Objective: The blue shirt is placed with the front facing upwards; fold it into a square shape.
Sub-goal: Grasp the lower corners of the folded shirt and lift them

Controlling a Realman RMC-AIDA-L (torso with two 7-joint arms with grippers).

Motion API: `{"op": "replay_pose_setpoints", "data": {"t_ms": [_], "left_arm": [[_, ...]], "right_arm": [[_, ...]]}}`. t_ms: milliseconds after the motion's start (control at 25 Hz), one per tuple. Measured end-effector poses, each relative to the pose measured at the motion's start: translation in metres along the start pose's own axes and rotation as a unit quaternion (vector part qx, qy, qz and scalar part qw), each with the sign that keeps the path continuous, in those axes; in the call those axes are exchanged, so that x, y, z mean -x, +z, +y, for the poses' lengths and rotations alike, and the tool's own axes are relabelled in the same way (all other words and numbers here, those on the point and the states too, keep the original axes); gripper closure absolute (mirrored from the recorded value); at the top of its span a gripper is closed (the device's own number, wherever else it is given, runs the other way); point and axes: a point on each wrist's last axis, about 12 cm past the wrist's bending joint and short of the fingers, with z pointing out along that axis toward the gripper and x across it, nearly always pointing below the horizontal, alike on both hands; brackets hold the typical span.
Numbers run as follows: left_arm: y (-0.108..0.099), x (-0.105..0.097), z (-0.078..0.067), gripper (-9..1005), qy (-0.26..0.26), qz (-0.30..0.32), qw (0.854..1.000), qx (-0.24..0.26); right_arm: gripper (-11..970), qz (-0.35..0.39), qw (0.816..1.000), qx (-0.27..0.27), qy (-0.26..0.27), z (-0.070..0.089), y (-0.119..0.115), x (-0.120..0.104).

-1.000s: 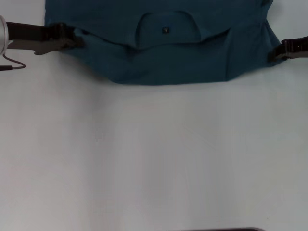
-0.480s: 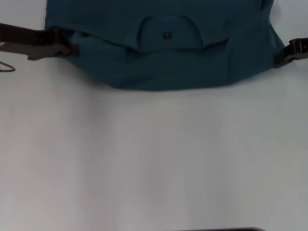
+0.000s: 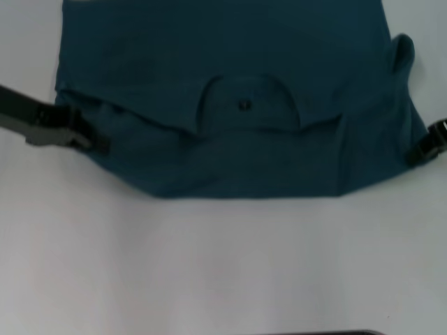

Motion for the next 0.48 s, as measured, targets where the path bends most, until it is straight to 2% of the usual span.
{"op": "replay_pose_setpoints", "data": {"t_ms": [80, 160, 240, 480], "left_arm": [[0.0, -0.003, 0.0, 964, -0.001, 0.01, 1.0, -0.001], [0.001, -0.019, 0.001, 964, -0.005, 0.059, 0.998, -0.002], [0.001, -0.026, 0.002, 963, -0.007, 0.082, 0.997, 0.003], [-0.003, -0.05, 0.007, 962, -0.019, 0.14, 0.99, 0.012]], "right_arm": [[874, 0.021, 1.0, 0.005, -0.011, 0.006, 0.0, -0.007], [875, 0.04, 0.999, 0.007, -0.02, 0.011, -0.001, -0.015], [875, 0.056, 0.998, 0.009, -0.024, 0.014, -0.002, -0.022], [876, 0.111, 0.993, 0.029, -0.018, 0.014, 0.004, -0.047]]}}
